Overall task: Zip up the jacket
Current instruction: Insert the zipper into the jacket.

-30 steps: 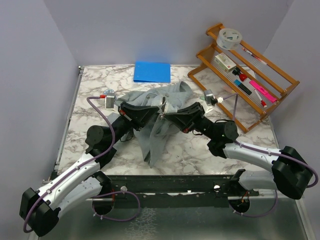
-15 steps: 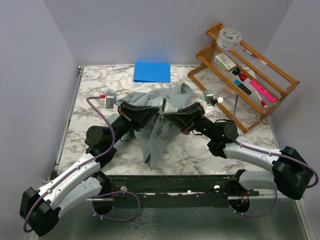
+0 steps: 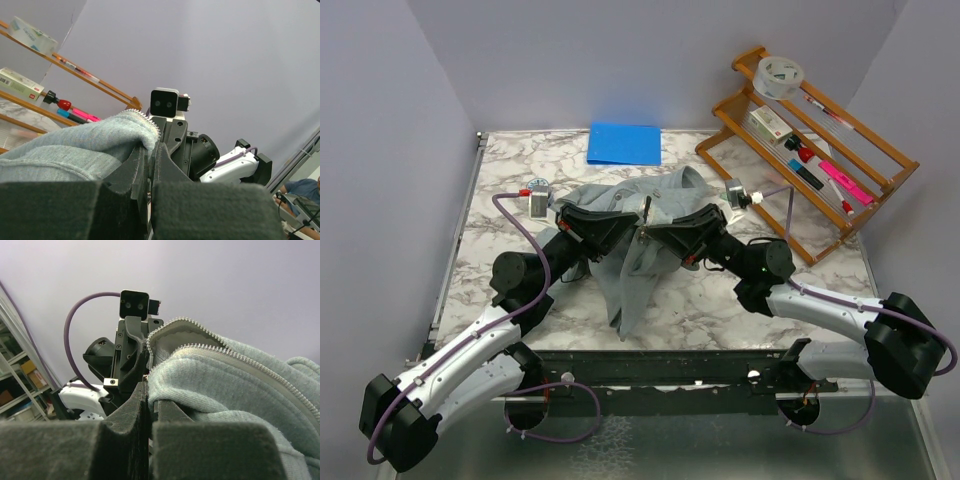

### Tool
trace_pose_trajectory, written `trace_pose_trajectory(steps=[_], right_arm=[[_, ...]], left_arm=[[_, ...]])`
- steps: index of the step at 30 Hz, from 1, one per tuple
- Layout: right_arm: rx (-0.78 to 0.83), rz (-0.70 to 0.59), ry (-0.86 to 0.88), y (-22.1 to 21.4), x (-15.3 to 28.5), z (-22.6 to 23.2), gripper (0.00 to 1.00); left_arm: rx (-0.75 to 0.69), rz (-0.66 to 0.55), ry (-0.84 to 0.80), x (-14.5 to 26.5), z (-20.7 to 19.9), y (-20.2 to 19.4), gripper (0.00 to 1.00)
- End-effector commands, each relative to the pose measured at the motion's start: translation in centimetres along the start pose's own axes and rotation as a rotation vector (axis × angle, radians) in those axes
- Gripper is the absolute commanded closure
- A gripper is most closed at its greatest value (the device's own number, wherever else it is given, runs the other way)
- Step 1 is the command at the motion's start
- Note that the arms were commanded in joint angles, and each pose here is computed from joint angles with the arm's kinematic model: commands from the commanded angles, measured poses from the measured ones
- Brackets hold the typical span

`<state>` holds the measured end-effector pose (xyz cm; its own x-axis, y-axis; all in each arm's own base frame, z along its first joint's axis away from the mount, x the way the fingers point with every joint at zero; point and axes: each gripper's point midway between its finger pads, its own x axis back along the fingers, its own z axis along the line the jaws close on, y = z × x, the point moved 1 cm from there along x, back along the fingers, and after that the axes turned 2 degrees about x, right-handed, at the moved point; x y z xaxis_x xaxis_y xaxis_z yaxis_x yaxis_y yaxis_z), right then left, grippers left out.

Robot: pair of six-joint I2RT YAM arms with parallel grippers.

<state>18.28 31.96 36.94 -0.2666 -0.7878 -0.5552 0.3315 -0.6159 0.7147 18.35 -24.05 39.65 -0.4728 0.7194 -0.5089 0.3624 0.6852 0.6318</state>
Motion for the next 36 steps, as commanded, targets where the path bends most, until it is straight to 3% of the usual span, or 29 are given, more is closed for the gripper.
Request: trace_pose_trajectory(steps=[1, 36], right_arm=[[0.009, -0.067, 0.032, 2.1, -1.3, 1.0, 1.0], [-0.028, -0.165, 0.04, 3.6, -1.8, 0.9, 1.0]], left_arm=[[-0.023, -0.048, -0.134, -0.5, -3.8, 2.1, 1.0], [0.002, -0.014, -0.138, -0.7, -3.3, 1.2, 1.0]])
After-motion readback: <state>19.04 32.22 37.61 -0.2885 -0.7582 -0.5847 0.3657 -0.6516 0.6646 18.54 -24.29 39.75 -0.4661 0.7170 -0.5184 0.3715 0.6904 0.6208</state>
